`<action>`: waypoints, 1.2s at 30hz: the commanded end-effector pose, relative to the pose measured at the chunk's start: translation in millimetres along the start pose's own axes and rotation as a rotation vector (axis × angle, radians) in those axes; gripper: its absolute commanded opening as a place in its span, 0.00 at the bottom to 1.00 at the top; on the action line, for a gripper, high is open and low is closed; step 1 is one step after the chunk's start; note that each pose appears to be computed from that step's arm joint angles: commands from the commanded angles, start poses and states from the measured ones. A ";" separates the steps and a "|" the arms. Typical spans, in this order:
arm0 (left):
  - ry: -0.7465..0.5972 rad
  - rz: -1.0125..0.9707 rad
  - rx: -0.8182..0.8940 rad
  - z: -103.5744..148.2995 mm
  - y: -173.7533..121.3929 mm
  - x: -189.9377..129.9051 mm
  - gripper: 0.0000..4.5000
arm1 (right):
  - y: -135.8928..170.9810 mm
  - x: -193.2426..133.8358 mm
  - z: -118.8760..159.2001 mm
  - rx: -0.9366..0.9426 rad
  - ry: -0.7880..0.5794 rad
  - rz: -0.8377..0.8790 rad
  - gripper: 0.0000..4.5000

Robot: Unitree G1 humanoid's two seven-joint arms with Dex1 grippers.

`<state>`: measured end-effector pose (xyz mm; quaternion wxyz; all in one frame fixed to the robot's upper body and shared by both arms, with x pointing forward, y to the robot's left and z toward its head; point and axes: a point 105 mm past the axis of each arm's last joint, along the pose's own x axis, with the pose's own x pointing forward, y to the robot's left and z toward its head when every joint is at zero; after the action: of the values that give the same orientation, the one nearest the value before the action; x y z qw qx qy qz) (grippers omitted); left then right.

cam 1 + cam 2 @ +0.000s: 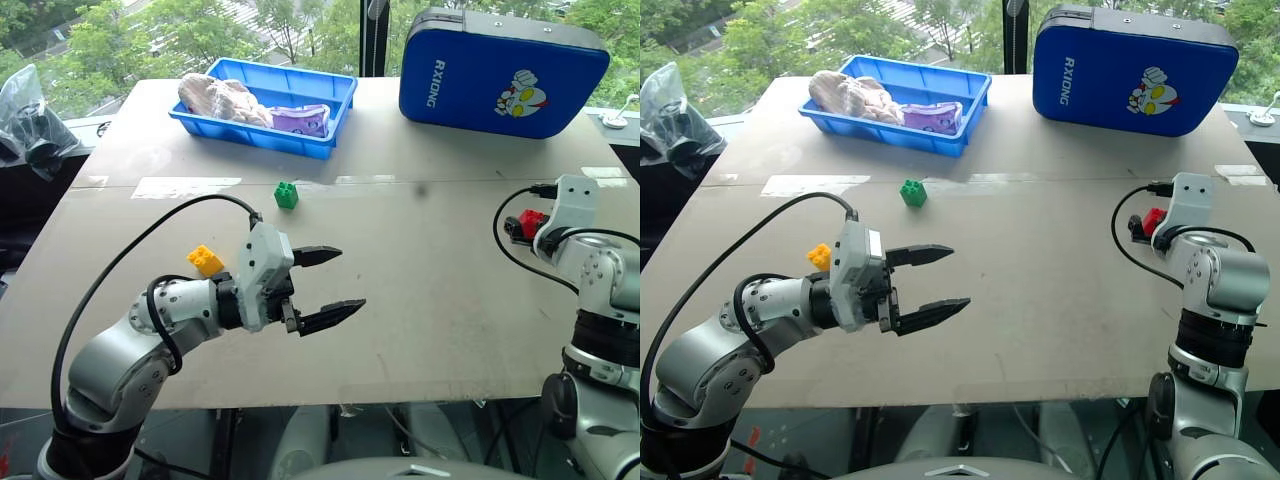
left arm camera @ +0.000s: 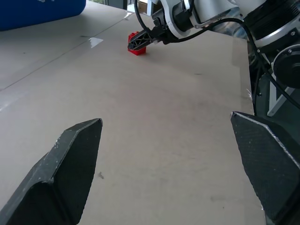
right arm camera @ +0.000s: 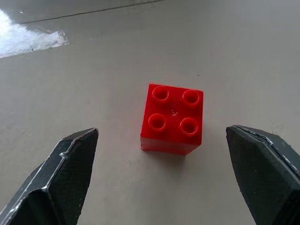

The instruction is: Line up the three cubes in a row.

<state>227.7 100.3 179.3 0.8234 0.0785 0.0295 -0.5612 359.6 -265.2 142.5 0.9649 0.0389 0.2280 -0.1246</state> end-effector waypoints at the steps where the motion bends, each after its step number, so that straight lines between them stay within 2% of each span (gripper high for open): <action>1: -0.032 -0.008 0.041 11.4 -3.1 0.7 0.99 | -3.3 0.3 17.0 0.002 -0.045 -0.011 1.00; 3: -0.035 -0.007 0.048 12.9 -2.6 0.9 0.99 | -0.9 2.4 18.6 0.002 -0.044 -0.004 1.00; 4: -0.038 -0.008 0.052 13.8 -2.8 1.7 1.00 | 0.5 4.7 18.0 -0.008 -0.040 0.001 0.95; 5: -0.040 -0.009 0.053 14.3 -3.0 2.2 1.00 | 1.2 6.6 16.4 -0.014 -0.031 0.005 0.95; 9: -0.040 -0.007 0.048 11.8 -2.4 1.6 1.00 | -1.2 11.1 10.6 -0.032 -0.015 0.010 0.57; 11: -0.038 -0.006 0.046 10.0 -1.8 1.0 1.00 | -0.9 11.6 11.1 -0.059 -0.022 0.021 0.34; 12: -0.037 -0.006 0.047 9.5 -1.9 0.8 1.00 | -0.7 11.8 11.4 -0.068 -0.024 0.026 0.29; 16: -0.034 -0.001 0.041 5.0 -2.1 -0.8 1.00 | 0.2 11.6 11.7 -0.148 -0.034 0.078 0.29; 18: -0.029 0.009 0.034 1.7 -1.3 -3.4 1.00 | 14.2 6.1 16.2 -0.218 -0.072 0.198 0.29; 20: -0.025 0.028 0.021 -1.6 0.4 -8.9 1.00 | 49.8 -11.9 23.7 -0.248 -0.155 0.477 0.29; 22: -0.022 0.035 -0.005 -6.2 -1.8 -18.3 1.00 | 84.9 -43.3 21.1 -0.411 -0.212 0.773 0.29; 26: 0.012 0.065 -0.014 -18.4 -6.4 -38.0 1.00 | 123.7 -81.0 -2.1 -0.717 -0.230 1.138 0.29; 28: 0.037 0.082 -0.029 -26.1 -8.5 -49.5 1.00 | 142.6 -85.6 -10.6 -0.852 -0.251 1.247 0.29; 31: 0.045 0.088 -0.029 -28.0 -10.9 -60.6 1.00 | 159.8 -83.6 -23.8 -0.967 -0.213 1.359 0.29; 36: 0.054 0.104 -0.014 -29.4 -12.4 -70.1 1.00 | 166.7 -73.5 -38.5 -1.114 -0.162 1.447 0.29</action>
<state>193.4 164.1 151.8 0.8517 0.0764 0.0689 -0.5138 321.4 -82.4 140.1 0.7175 -0.2844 0.1197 0.6245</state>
